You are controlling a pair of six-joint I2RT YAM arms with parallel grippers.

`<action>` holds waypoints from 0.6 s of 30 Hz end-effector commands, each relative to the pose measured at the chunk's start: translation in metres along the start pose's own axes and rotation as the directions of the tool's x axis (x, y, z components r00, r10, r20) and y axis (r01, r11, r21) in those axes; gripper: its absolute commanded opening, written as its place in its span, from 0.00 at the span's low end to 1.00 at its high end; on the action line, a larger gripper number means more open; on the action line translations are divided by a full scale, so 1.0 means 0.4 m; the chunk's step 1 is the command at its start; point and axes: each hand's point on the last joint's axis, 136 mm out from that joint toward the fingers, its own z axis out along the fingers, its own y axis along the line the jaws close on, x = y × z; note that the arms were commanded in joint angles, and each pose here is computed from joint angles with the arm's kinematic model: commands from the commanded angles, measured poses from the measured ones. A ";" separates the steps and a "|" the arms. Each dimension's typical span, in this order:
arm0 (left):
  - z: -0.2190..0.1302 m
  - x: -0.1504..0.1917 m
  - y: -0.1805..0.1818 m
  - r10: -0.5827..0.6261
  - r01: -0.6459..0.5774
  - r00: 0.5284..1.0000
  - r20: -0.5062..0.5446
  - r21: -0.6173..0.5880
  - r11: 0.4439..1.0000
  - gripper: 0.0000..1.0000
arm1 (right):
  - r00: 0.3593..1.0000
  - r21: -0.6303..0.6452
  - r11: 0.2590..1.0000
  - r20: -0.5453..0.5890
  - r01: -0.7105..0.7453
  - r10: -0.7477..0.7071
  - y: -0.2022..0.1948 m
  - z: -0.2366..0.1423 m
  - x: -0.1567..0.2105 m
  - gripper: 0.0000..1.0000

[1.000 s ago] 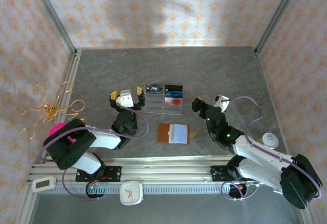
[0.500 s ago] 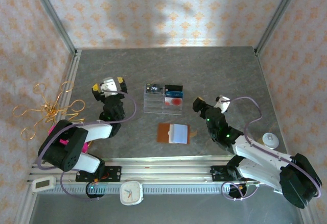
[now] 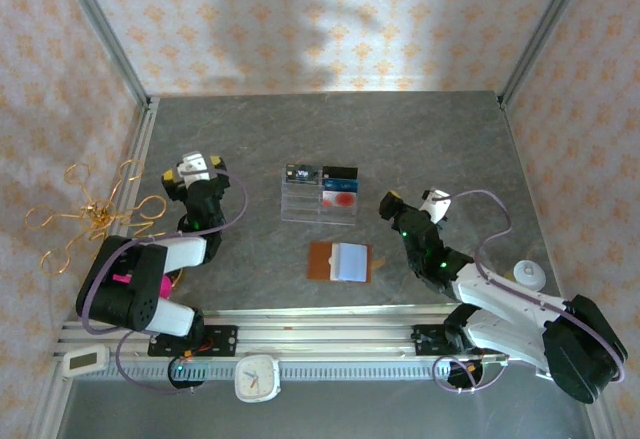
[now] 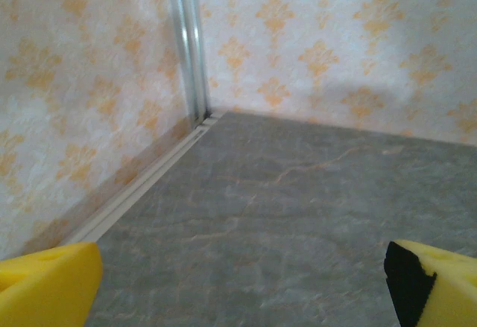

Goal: Take the credit cards out of the card holder

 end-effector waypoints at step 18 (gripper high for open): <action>-0.022 0.057 0.057 -0.148 0.144 0.988 0.049 0.069 0.987 0.99 | 0.930 -0.002 0.997 0.360 0.076 -0.070 -0.081 -0.052 -0.162 1.00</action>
